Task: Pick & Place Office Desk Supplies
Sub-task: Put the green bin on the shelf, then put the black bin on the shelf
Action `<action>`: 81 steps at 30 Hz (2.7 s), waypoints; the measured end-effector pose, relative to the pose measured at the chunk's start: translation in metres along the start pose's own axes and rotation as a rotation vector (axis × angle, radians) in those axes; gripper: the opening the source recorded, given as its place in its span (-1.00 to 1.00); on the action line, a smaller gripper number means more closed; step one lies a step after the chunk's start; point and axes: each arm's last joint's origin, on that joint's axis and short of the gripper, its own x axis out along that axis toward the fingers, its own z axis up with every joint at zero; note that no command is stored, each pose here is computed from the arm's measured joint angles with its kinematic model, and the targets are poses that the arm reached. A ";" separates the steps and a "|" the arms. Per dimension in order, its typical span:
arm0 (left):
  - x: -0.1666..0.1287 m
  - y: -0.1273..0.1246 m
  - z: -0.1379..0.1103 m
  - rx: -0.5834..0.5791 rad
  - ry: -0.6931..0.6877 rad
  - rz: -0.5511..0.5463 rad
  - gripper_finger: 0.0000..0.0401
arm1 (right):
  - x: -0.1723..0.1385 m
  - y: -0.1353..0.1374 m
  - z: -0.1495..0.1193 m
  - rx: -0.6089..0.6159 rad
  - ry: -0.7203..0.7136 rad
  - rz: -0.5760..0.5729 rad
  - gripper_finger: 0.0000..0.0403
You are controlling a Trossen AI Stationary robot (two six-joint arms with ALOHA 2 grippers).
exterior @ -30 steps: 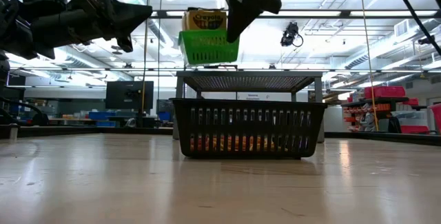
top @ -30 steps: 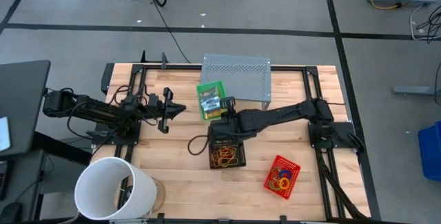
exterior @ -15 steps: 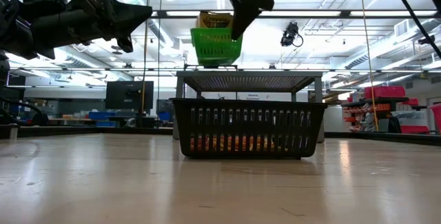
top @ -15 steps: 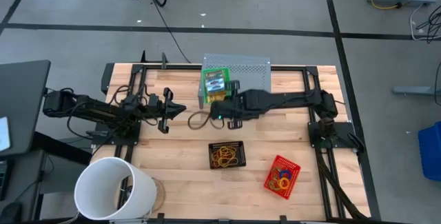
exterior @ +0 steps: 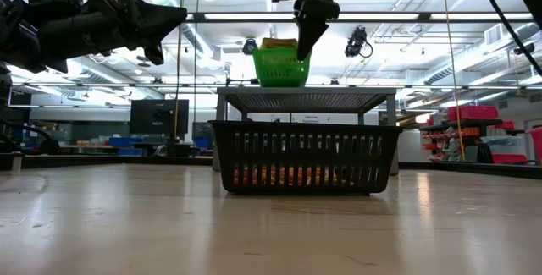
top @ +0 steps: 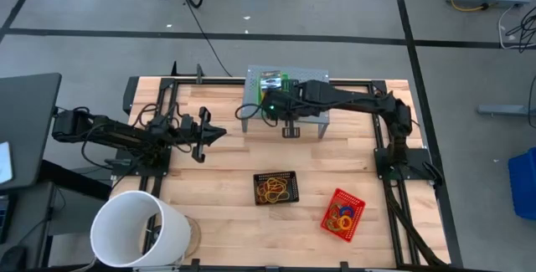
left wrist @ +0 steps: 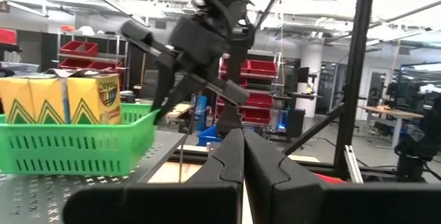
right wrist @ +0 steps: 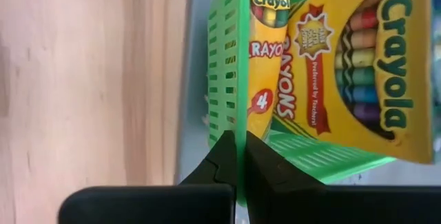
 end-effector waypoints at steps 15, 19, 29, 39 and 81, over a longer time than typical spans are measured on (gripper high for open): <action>0.000 0.000 0.000 0.001 0.004 -0.008 -0.99 | 0.004 -0.009 -0.018 0.060 0.127 0.082 -0.97; 0.000 0.000 0.000 0.001 0.004 -0.008 -0.99 | 0.004 -0.009 -0.017 0.065 0.122 0.088 -0.97; 0.000 0.000 0.000 0.000 0.004 -0.008 -0.99 | 0.005 -0.009 -0.016 0.115 0.117 0.078 -0.62; 0.000 0.000 -0.001 0.004 0.007 -0.015 -0.99 | -0.001 0.003 -0.011 0.069 0.121 -0.022 -0.24; 0.006 -0.001 -0.041 -0.099 0.617 0.035 -0.99 | 0.031 0.264 -0.062 -1.041 -0.012 0.124 -0.21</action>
